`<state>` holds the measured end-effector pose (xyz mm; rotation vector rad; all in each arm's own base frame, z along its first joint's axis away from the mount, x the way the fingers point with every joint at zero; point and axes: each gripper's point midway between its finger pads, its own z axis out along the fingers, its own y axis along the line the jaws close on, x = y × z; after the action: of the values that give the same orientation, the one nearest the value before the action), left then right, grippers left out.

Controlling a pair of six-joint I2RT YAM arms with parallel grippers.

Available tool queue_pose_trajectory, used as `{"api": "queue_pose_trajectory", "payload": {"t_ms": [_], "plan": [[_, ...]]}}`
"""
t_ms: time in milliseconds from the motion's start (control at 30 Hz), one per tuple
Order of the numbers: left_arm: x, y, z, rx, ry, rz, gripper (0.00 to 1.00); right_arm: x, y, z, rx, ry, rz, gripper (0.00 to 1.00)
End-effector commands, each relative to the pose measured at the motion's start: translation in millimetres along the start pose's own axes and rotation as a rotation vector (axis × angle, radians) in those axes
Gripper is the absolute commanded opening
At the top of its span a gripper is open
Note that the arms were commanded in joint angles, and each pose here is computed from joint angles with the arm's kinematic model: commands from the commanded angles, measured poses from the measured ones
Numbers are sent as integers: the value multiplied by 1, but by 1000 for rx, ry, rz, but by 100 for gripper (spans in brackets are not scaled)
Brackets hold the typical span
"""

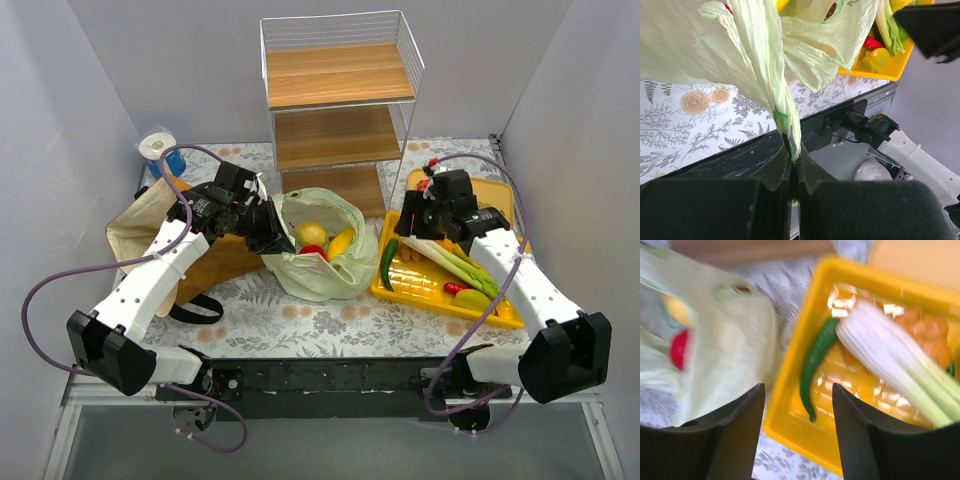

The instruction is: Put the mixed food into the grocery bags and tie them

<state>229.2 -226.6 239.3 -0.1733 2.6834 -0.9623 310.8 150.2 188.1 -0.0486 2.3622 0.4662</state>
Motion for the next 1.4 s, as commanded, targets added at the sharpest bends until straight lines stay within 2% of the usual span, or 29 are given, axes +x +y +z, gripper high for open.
{"api": "queue_pose_trajectory", "payload": {"t_ms": [0,33,167,500,733,833,967,1033,1167,1267,1367], "plan": [[-5,-9,-3,38,-14,28,0,78,-11,9,-32,290,89,57],[-5,-9,-3,39,-14,28,0,93,-16,12,-20,343,97,56],[-5,-8,-5,34,-24,24,0,117,-24,23,-13,403,98,53],[-6,-8,-6,31,-29,20,0,120,-10,63,-87,394,40,54],[-8,-7,-8,22,-45,19,0,131,-7,84,-28,425,-17,54],[-8,-7,-7,25,-43,19,0,136,-8,88,16,423,-42,46],[-8,-8,-7,27,-43,23,0,147,-22,91,103,466,-40,20],[-9,-8,-8,25,-48,23,0,142,-23,85,112,455,-51,18],[-11,-8,-10,19,-59,26,0,106,-21,55,130,346,-112,4],[-11,-8,-9,16,-56,25,0,75,-11,16,106,265,-172,1],[-11,-6,-6,11,-51,25,0,50,19,-17,-38,165,-199,1]]}}
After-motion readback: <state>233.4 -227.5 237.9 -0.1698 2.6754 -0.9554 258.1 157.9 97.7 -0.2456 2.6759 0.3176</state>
